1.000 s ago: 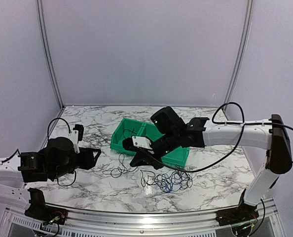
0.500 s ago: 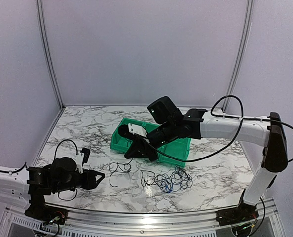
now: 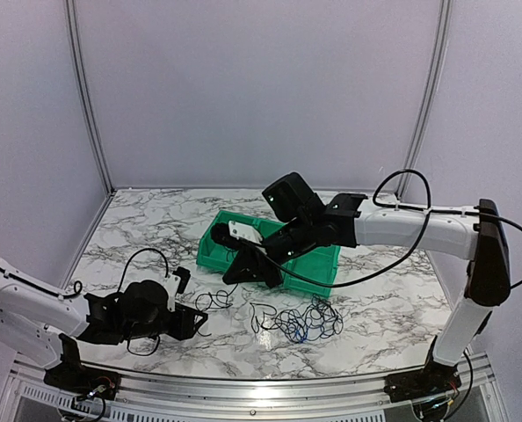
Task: Untangle the cables
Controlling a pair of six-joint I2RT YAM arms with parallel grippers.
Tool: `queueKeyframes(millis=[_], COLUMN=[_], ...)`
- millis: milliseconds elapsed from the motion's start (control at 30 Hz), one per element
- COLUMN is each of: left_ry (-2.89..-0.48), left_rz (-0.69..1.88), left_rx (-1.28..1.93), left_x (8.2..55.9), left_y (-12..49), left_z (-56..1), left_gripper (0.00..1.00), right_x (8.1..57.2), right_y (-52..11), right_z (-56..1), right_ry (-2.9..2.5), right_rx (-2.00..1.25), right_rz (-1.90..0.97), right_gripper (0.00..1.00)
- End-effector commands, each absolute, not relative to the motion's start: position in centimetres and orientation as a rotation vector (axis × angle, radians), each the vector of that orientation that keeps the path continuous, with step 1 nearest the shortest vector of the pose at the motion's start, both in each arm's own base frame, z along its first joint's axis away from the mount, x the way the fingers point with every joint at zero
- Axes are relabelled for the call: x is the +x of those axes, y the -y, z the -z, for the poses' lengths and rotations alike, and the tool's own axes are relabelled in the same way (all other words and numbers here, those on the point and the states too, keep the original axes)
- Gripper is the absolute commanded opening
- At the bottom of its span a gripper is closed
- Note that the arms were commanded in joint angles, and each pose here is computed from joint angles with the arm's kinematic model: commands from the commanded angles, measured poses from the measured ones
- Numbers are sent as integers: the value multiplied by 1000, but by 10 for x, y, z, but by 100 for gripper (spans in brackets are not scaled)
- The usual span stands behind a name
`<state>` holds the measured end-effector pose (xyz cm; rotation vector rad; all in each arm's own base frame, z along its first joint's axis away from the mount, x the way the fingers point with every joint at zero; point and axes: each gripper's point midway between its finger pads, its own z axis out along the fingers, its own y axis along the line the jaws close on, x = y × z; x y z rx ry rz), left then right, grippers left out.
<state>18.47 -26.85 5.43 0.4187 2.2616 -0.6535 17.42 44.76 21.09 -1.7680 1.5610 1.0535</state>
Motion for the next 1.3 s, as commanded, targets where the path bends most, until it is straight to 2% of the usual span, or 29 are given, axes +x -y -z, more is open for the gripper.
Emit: queueKeyframes(millis=[0, 67, 133, 233, 300, 400, 533, 667, 900, 1267], left_ry=[-2212, -2221, -2233, -2255, -2272, -2287, -2286, -2295, -2332, -2349], left_rz=[689, 669, 648, 646, 656, 662, 647, 634, 611, 579], left_rx=[456, 463, 462, 425, 405, 382, 344, 322, 278, 226], left_x=[192, 195, 197, 200, 199, 196, 197, 195, 192, 188], left_y=[290, 294, 295, 296, 296, 292, 283, 276, 266, 247], left_z=[-59, -52, -45, -38, -35, -29, -27, -23, -11, -3], left_gripper=[49, 43, 31, 1, 0, 0, 0, 0, 0, 0], right_x=[179, 178, 179, 186, 201, 246, 299, 338, 381, 408], right_y=[-452, -451, -450, -445, -438, -415, -371, -323, -244, -179], right_z=[-226, -227, -231, -246, -270, -335, -419, -475, -521, -556], right_ry=[-1543, -1540, -1536, -1523, -1504, -1445, -1381, -1347, -1356, -1342], right_rx=[-1748, -1748, -1744, -1726, -1687, -1539, -1319, -1112, -857, -645], right_rz=[-1075, -1074, -1070, -1059, -1027, -937, -730, -519, -325, -186], right_gripper=[0, 0, 0, 0, 0, 0, 0, 0, 0, 0])
